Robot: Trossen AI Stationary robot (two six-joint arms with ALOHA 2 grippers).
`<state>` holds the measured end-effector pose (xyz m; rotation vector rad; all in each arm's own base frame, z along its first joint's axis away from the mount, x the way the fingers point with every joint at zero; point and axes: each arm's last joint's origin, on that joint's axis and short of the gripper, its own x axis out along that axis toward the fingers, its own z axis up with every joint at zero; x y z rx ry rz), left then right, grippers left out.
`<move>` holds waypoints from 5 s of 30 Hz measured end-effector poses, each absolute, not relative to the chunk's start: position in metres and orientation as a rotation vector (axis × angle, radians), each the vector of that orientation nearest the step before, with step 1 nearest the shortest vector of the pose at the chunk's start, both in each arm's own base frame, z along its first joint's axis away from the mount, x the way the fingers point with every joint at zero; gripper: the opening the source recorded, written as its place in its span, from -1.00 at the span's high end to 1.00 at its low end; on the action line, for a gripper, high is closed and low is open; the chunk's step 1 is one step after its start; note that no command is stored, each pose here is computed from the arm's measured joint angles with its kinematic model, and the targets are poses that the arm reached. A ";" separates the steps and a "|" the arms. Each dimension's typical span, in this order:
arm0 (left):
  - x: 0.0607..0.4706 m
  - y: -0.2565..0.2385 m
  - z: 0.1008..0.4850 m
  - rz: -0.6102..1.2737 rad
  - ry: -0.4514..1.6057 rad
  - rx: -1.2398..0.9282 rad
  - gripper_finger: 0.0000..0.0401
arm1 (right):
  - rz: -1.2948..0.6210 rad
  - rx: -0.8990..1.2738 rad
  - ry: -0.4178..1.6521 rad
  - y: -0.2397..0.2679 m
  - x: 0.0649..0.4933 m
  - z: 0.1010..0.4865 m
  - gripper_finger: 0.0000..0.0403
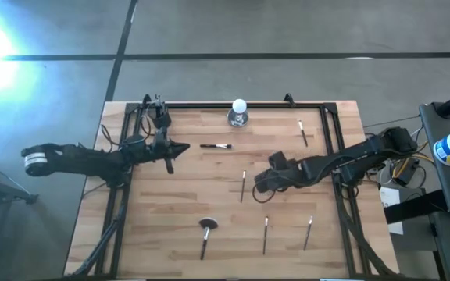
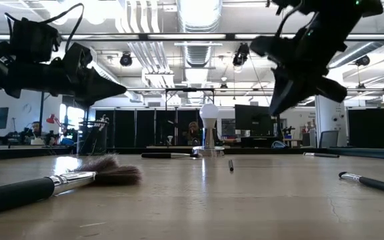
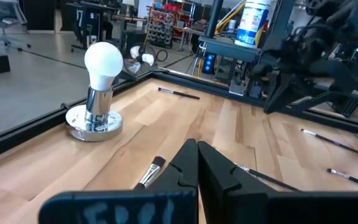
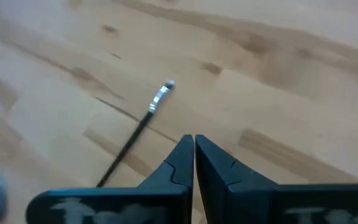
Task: Put items in baskets/containers
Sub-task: Put the black eyeshadow brush into the black brush holder
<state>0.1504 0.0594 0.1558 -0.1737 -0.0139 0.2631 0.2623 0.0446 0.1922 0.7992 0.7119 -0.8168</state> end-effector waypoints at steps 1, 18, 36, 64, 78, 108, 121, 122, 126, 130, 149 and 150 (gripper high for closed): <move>0.150 0.059 0.156 0.263 -0.014 -0.174 1.00 | -0.827 0.811 0.726 0.044 0.263 0.189 0.92; 0.151 0.059 0.153 0.265 0.013 -0.186 1.00 | -1.112 0.729 0.968 -0.145 0.181 0.197 0.49; 0.151 0.059 0.152 0.266 0.018 -0.186 1.00 | -1.230 0.786 1.004 -0.230 0.151 0.159 0.34; 0.151 0.059 0.149 0.268 0.044 -0.213 1.00 | -1.164 0.909 1.261 -0.257 0.176 0.130 0.80; 0.158 0.062 0.160 0.265 -0.002 -0.362 1.00 | -0.901 0.668 0.990 -0.208 0.182 0.177 0.96; 0.264 0.029 0.220 0.037 -0.097 -0.339 0.34 | -0.147 0.259 -0.143 -0.038 0.263 0.253 0.96; 0.291 0.030 0.238 -0.023 -0.135 -0.312 0.34 | -0.018 0.234 -0.234 -0.032 0.301 0.239 0.96; 0.292 0.030 0.238 -0.023 -0.133 -0.317 0.34 | -0.008 0.229 -0.236 -0.031 0.305 0.240 0.96; 0.295 0.031 0.239 -0.024 -0.132 -0.326 0.34 | 0.018 0.204 -0.243 -0.029 0.317 0.244 0.96; 0.294 0.030 0.243 -0.031 -0.150 -0.323 0.38 | 0.035 0.198 -0.238 -0.029 0.321 0.244 0.96; 0.255 0.041 0.274 0.145 -0.052 -0.148 0.91 | 0.022 0.155 -0.078 -0.025 0.305 0.254 0.51; 0.250 0.042 0.276 0.174 -0.039 -0.125 0.91 | 0.019 0.143 -0.070 -0.025 0.303 0.255 0.49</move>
